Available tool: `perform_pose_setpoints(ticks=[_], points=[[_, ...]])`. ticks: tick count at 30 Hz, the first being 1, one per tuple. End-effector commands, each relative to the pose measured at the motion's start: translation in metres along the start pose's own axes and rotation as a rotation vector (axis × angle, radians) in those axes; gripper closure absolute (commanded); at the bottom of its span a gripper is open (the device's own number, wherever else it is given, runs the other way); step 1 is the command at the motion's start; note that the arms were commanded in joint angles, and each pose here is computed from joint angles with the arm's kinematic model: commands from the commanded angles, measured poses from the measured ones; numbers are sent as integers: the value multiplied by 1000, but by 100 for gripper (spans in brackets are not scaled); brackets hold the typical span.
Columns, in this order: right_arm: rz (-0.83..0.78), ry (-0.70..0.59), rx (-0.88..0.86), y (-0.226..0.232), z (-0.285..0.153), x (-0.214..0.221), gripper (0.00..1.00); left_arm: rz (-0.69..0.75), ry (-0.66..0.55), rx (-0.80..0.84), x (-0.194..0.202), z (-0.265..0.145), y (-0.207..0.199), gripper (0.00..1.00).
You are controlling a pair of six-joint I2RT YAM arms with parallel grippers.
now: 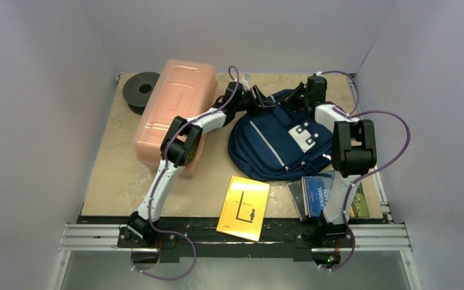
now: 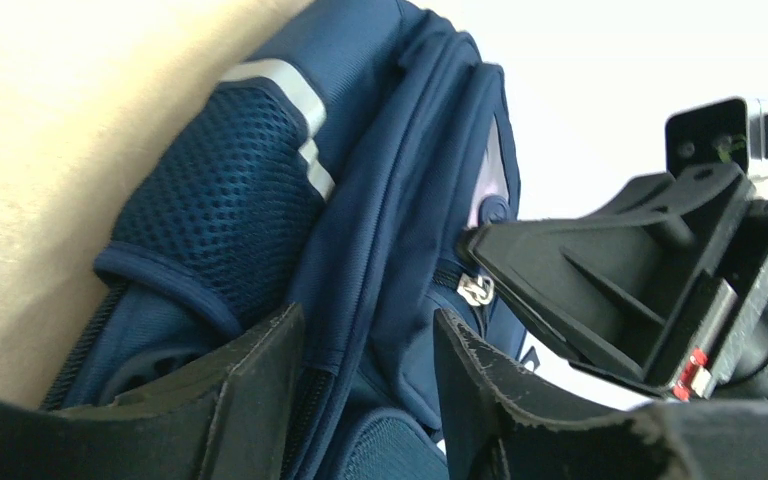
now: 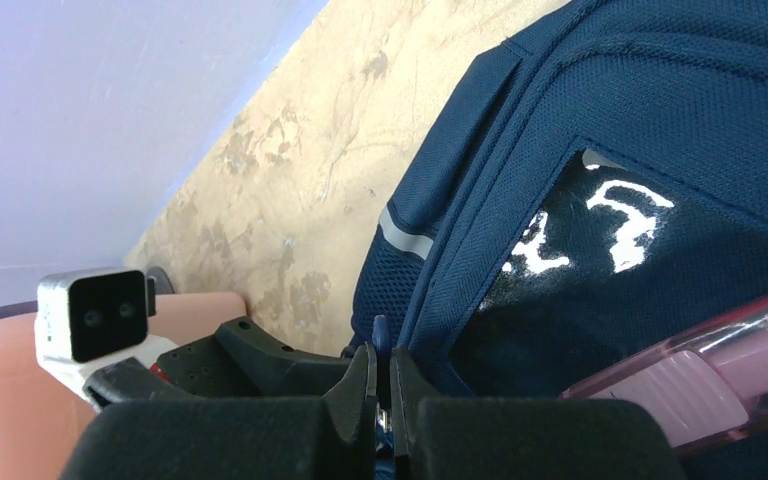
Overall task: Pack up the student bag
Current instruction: Zip the student bag at the center of the board.
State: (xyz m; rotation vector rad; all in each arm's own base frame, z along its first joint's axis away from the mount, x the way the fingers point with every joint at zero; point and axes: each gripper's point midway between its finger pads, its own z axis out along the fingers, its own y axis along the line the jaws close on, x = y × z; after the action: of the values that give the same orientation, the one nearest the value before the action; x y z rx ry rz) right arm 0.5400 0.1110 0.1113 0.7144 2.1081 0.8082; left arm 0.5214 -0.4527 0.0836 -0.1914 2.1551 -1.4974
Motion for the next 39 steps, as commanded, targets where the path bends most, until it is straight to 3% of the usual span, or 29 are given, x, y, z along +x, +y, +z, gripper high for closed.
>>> perform_pose_setpoints(ticks=[1,5,11,12,19,25,32,39], points=[[-8,-66,-176,59,-7,-29,100,68,149,117,27,1,-25,48],[-6,-70,-183,62,-8,-30,100,63,182,138,34,6,-22,57],[-9,-84,-177,64,-11,-34,100,74,118,106,20,9,-8,98],[-16,-88,-173,64,-12,-35,100,79,91,92,13,8,-8,100],[-108,-121,-54,46,-27,-40,100,15,-197,-103,-30,-14,22,100],[-131,-158,36,16,-47,-42,100,-25,-357,-205,-52,-30,37,100],[-39,-159,61,-28,-59,-42,100,-6,-430,-205,-68,-37,31,100],[-65,-107,113,-59,-52,-30,100,6,-420,-186,-68,-35,31,100]])
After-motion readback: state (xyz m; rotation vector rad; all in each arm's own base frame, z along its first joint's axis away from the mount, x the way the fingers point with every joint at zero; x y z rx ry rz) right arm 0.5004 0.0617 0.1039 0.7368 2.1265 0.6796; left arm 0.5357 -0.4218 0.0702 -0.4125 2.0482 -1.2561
